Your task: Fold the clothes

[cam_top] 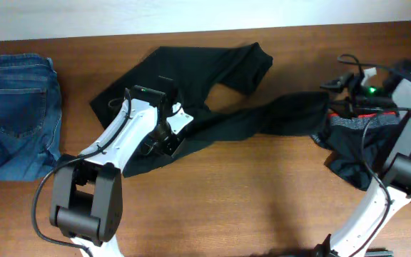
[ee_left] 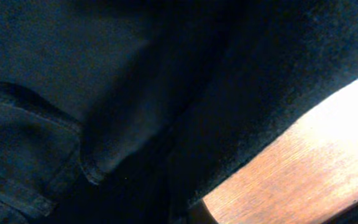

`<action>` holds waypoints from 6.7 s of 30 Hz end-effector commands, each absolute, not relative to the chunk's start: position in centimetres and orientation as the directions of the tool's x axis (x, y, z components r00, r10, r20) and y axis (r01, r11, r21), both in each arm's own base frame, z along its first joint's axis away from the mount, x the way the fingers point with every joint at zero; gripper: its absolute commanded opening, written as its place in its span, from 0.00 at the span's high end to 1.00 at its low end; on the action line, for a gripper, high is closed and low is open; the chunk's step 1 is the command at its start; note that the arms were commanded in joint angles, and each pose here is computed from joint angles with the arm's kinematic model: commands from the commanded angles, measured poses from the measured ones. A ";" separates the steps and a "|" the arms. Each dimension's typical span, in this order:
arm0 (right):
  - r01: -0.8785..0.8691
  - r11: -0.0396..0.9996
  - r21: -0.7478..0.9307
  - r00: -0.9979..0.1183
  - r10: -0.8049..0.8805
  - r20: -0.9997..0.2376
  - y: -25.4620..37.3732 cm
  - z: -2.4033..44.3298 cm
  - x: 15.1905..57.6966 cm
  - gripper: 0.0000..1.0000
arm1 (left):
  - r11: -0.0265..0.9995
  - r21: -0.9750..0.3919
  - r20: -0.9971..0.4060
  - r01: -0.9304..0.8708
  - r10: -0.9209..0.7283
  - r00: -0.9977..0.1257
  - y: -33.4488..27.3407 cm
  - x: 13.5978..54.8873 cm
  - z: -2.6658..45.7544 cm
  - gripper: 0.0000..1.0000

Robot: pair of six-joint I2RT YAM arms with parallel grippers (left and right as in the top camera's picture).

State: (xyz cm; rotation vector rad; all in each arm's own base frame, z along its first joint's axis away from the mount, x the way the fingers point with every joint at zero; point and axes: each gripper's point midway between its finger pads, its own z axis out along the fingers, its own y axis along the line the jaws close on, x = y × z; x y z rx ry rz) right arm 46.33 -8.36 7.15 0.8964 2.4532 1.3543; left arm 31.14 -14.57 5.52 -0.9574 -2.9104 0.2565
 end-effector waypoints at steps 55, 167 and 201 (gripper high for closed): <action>-0.248 0.786 0.567 -0.842 0.115 -0.528 -9.4 15.8 50.0 0.01 | 0.763 -0.239 -0.147 0.601 0.583 -0.799 -17.4 33.1 8.1 0.19; 0.366 0.865 0.343 -0.701 0.499 -0.510 8.1 17.3 58.8 0.08 | 0.886 -0.190 -0.361 0.423 0.337 -0.869 -13.5 46.0 9.0 0.01; 0.487 0.773 0.407 -0.602 0.634 -0.485 10.0 4.6 64.3 0.59 | 0.888 -0.205 -0.301 0.411 0.342 -0.890 -13.3 44.5 8.5 0.01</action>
